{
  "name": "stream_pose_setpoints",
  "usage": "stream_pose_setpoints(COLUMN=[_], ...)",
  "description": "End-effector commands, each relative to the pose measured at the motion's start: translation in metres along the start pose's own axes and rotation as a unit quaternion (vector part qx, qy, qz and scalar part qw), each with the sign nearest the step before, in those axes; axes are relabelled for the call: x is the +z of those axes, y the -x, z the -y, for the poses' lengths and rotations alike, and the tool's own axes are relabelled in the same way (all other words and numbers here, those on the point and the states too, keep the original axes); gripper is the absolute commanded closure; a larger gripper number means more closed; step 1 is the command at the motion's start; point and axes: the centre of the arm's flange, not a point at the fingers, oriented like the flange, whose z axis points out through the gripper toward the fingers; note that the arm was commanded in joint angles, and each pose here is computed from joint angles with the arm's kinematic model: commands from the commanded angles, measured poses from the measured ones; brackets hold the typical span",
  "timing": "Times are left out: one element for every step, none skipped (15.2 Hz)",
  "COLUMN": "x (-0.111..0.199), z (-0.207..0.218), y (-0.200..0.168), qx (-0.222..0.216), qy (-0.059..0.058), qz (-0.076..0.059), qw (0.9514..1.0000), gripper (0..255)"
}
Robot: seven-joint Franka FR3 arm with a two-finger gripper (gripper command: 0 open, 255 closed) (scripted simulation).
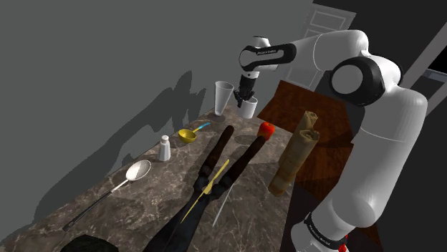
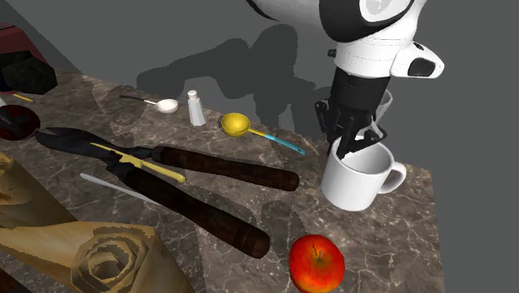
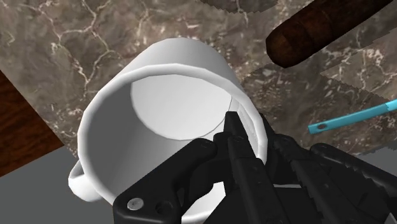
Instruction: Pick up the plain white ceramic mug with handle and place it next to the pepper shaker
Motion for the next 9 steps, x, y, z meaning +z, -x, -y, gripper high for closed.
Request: stream_pose_setpoints(x=[-0.011,-0.016,-0.021,-0.026,-0.032,-0.037,-0.042,-0.048,-0.053], z=[0.0,0.0,0.0,0.0,0.0,0.0,0.0,0.0,0.0], y=[0.0,0.0,0.0,0.0,0.0,0.0,0.0,0.0,0.0], qx=[0.0,0.0,0.0,0.0,0.0,0.0,0.0,0.0,0.0], qy=[0.0,0.0,0.0,0.0,0.0,0.0,0.0,0.0,0.0], qz=[0.0,0.0,0.0,0.0,0.0,0.0,0.0,0.0,0.0], qw=[1.0,1.0,1.0,1.0,1.0,1.0,1.0,1.0,1.0], gripper=[255,255,255,255,255,255,255,255,255])
